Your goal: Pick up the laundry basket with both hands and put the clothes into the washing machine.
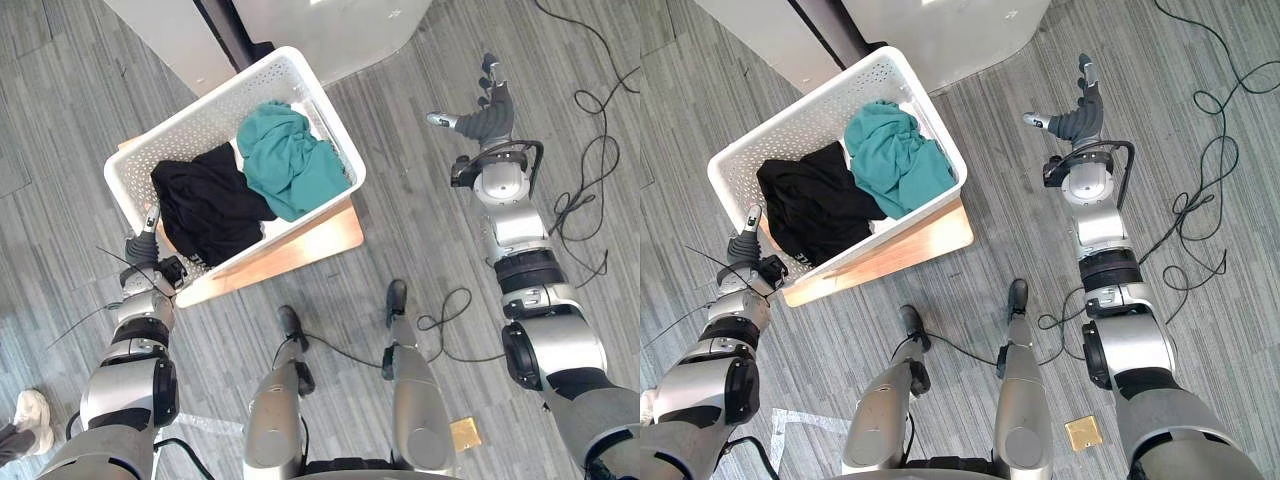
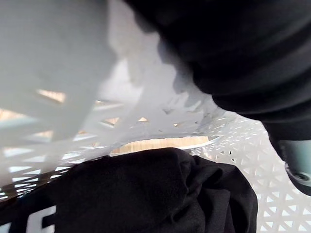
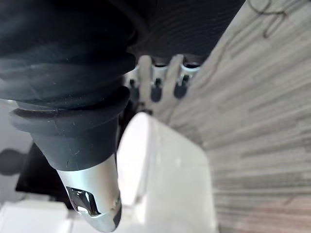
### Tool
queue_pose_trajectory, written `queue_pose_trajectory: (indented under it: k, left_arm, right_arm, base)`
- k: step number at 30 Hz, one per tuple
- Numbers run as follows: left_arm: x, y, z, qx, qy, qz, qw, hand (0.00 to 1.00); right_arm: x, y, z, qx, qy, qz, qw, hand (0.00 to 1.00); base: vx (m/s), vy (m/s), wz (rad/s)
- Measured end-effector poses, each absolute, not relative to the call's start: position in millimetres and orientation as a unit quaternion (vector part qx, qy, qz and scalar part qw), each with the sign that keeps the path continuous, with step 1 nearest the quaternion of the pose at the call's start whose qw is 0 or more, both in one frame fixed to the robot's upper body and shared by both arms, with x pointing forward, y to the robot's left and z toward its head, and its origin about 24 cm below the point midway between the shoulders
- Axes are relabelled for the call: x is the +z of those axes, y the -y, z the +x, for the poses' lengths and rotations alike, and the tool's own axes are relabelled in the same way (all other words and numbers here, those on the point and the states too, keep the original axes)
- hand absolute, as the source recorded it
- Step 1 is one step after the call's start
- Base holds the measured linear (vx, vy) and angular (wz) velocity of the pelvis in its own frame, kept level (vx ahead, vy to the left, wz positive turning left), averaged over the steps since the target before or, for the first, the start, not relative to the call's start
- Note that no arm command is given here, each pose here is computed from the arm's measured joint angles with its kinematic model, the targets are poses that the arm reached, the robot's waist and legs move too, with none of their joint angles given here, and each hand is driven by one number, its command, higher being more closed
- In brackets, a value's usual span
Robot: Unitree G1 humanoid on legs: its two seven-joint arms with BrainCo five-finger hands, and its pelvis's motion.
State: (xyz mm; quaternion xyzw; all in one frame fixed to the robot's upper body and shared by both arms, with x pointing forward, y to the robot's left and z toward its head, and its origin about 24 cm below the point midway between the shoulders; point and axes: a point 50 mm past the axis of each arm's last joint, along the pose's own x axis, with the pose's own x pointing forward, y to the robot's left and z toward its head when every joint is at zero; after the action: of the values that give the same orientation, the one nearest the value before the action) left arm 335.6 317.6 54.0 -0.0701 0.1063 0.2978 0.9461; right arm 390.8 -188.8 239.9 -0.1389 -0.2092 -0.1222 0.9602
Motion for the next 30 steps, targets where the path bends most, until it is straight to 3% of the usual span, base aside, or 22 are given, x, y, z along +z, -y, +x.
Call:
queue_pose_trajectory:
  k: [18,30]
  left_arm:
    - [62,-315,341,0.297,-0.097,-0.067,0.947,0.00]
    - [85,-305,357,0.278,-0.056,-0.058,0.957,0.00]
  right_arm:
    - [219,116,388,0.005,0.206,-0.154,0.966,0.00]
    - [222,94,400,0.020,0.185,-0.168,0.968,0.00]
  base:
    - [0.01,-0.005,0.02]
    - [0.00,-0.006,0.10]
